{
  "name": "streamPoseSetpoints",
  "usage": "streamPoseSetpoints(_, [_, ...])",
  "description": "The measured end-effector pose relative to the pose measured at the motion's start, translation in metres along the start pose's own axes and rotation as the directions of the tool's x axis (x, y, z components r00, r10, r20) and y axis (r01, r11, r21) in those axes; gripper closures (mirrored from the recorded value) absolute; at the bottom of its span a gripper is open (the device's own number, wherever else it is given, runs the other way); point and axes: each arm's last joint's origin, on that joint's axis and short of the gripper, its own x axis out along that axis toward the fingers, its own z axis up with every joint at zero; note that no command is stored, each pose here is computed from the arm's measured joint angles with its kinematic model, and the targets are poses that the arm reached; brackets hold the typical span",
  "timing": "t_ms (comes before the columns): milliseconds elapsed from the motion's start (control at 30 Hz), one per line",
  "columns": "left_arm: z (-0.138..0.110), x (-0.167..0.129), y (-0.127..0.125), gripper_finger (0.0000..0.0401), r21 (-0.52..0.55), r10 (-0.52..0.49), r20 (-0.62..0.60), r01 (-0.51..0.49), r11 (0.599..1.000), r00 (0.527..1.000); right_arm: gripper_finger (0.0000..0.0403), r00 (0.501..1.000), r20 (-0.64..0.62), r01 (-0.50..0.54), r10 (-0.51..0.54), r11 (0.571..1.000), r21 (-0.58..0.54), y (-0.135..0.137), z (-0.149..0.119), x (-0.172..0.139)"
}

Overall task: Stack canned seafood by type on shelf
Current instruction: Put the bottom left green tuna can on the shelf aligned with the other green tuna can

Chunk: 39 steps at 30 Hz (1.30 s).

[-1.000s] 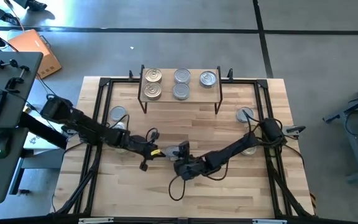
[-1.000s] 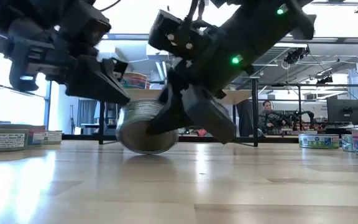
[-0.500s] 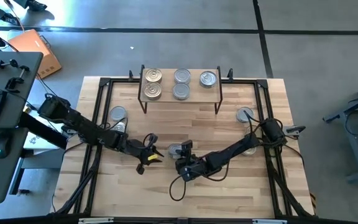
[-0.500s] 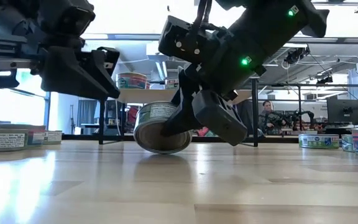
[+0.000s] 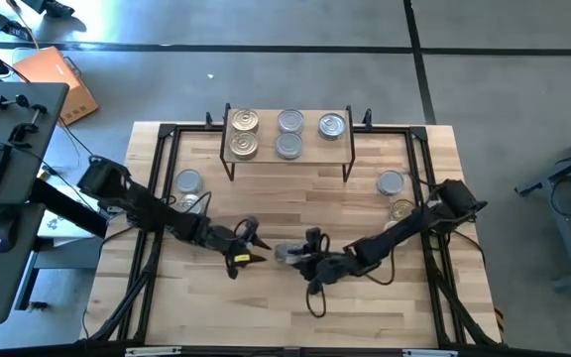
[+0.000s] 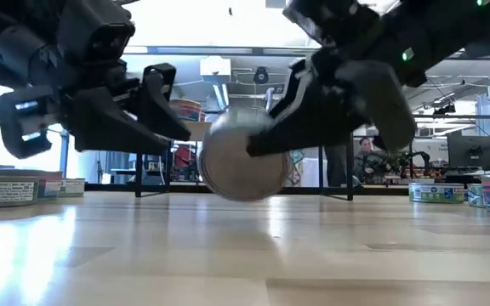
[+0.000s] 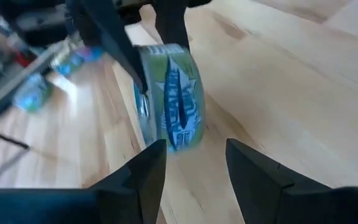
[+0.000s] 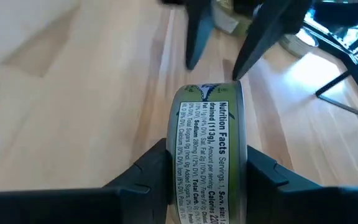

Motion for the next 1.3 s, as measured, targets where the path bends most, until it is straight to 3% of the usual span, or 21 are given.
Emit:
streamPoseSetpoints(267, [-0.005, 0.017, -0.002, 0.0219, -0.033, 0.102, 0.072, -0.099, 0.994, 0.992, 0.0280, 0.998, 0.031, 0.046, -0.047, 0.998, 0.048, -0.002, -0.006, 0.000])
streamPoseSetpoints(600, [-0.005, 0.022, -0.003, 0.0205, -0.061, 0.198, 0.031, -0.195, 0.979, 0.980, 0.0280, 1.000, -0.022, 0.001, 0.002, 0.994, 0.108, -0.004, -0.012, 0.002])
streamPoseSetpoints(867, [-0.006, 0.022, 0.000, 0.0205, -0.143, 0.162, 0.051, -0.154, 0.978, 0.985, 0.0281, 0.999, 0.043, -0.004, -0.001, 0.993, 0.116, -0.006, -0.006, 0.002])
streamPoseSetpoints(1300, [-0.007, 0.022, 0.000, 0.0206, -0.142, 0.169, 0.047, -0.160, 0.977, 0.985, 0.0281, 0.997, 0.030, 0.071, -0.076, 0.989, 0.133, -0.009, -0.007, 0.003])
